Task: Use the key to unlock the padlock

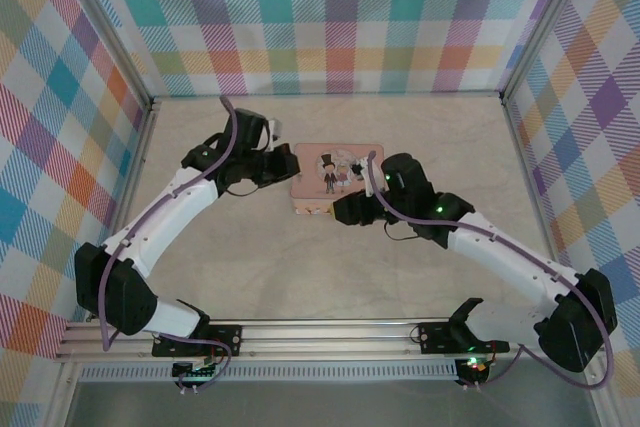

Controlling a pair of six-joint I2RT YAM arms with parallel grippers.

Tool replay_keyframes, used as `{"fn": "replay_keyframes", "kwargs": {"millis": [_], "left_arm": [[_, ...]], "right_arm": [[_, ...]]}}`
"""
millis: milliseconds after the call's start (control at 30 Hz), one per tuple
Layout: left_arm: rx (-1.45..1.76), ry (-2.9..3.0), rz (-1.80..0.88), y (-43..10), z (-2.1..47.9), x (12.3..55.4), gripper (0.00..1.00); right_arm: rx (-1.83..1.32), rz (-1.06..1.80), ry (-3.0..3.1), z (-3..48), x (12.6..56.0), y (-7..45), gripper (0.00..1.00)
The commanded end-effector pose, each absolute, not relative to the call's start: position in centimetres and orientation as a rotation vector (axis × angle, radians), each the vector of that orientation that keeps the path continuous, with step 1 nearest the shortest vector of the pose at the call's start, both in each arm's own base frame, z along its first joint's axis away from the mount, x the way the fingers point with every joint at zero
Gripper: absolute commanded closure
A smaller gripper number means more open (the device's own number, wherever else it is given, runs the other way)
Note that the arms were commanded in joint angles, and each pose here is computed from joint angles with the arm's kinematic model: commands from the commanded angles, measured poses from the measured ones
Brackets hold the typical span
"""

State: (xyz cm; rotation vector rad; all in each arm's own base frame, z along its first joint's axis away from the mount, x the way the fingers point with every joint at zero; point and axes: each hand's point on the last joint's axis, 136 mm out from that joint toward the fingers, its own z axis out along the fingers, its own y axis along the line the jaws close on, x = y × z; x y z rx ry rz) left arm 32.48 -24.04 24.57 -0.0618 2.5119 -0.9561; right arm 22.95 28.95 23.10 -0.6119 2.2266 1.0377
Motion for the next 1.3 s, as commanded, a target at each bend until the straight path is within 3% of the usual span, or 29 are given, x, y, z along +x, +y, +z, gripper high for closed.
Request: {"fn": "replay_keyframes", "kwargs": {"millis": [0,133,233,333,1267], "left_arm": [[0.104,2.541,-1.094,-26.8,26.5,30.0,1.0],[0.182,2.519,-1.173,-28.5,28.5,29.0,1.0],[0.235,2.508,-1.209,-29.5,29.8,28.2,1.0],[0.285,2.495,-1.257,-30.4,30.8,27.3,1.0],[0.394,2.506,-1.318,-33.0,31.8,26.0,1.0]], "right_arm": [[-0.727,1.043,2.119,26.2,22.5,29.5,0.59],[-0.768,1.028,2.069,27.8,22.5,29.5,0.58],[-0.791,1.011,2.036,28.8,22.4,29.3,0.5],[-0.806,0.977,2.022,29.4,22.6,29.1,0.49],[-0.828,0.837,1.984,31.5,23.5,28.0,0.68]]}}
